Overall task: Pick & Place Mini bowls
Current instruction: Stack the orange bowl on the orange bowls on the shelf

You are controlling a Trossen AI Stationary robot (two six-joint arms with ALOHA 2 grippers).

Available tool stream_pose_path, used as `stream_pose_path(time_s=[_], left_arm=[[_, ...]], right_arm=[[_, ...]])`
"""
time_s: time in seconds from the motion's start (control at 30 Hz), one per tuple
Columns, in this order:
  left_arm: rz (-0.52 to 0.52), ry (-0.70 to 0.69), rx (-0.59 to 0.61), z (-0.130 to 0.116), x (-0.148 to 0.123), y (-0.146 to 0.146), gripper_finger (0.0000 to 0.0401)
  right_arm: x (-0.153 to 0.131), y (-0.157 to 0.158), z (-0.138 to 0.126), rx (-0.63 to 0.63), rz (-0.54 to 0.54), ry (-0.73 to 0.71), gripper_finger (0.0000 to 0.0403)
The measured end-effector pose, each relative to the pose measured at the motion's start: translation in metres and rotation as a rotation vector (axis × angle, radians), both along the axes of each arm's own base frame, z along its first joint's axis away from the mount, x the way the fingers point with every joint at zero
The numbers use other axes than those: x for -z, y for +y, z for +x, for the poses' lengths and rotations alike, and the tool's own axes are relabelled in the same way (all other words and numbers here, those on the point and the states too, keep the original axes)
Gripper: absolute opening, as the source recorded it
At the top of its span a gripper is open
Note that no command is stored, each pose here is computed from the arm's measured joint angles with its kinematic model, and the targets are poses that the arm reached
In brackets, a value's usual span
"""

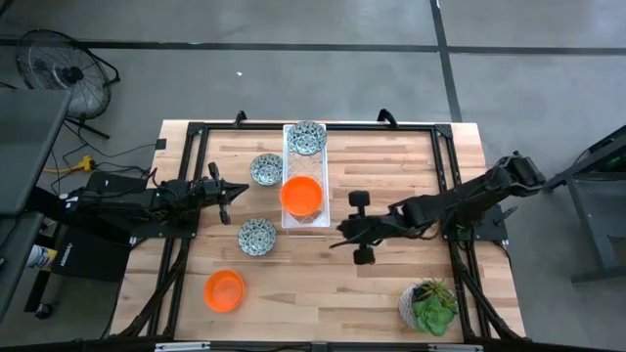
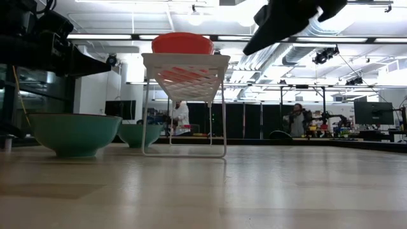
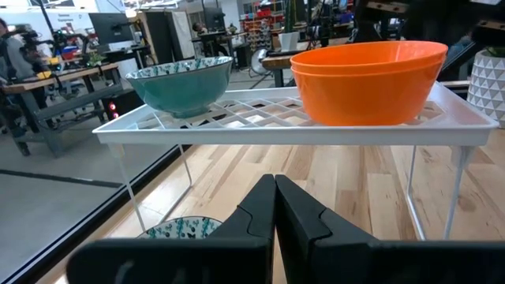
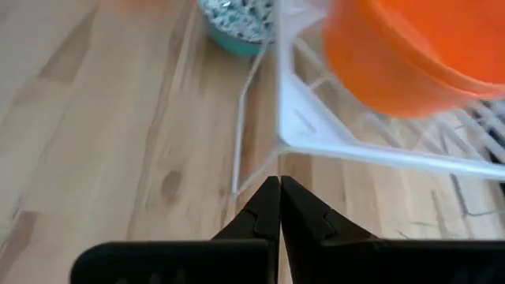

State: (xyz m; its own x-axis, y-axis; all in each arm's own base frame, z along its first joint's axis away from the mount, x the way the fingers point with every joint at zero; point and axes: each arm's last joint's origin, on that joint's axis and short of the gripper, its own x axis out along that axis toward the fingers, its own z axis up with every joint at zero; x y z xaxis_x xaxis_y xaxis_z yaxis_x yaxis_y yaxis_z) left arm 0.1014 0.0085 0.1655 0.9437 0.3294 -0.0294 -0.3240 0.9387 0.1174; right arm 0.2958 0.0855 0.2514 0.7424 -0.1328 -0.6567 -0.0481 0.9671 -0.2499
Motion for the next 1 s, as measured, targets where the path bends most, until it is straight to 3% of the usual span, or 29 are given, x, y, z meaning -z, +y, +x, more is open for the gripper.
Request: stream_pose_path(time_s=[0.23, 0.43, 0.7, 1.0], left_arm=[[0.000, 0.000, -0.001, 0.000, 0.000, 0.000, 0.0001], [0.000, -0.001, 0.000, 0.000, 0.000, 0.000, 0.0001], [0.000, -0.001, 0.000, 0.000, 0.000, 0.000, 0.0001], [0.000, 0.000, 0.000, 0.000, 0.000, 0.000, 0.0001]], right_arm=[[-0.006, -0.011, -0.026, 0.053, 0.006, -0.179, 0.0000], [-0.012, -0.012, -0.046, 0.010, 0.011, -0.274, 0.0000], [-0.008, -0.013, -0.064, -0.019, 0.038, -0.292, 0.0000], [-0.006, -0.013, -0.065, -0.033, 0.065, -0.288, 0.0000]])
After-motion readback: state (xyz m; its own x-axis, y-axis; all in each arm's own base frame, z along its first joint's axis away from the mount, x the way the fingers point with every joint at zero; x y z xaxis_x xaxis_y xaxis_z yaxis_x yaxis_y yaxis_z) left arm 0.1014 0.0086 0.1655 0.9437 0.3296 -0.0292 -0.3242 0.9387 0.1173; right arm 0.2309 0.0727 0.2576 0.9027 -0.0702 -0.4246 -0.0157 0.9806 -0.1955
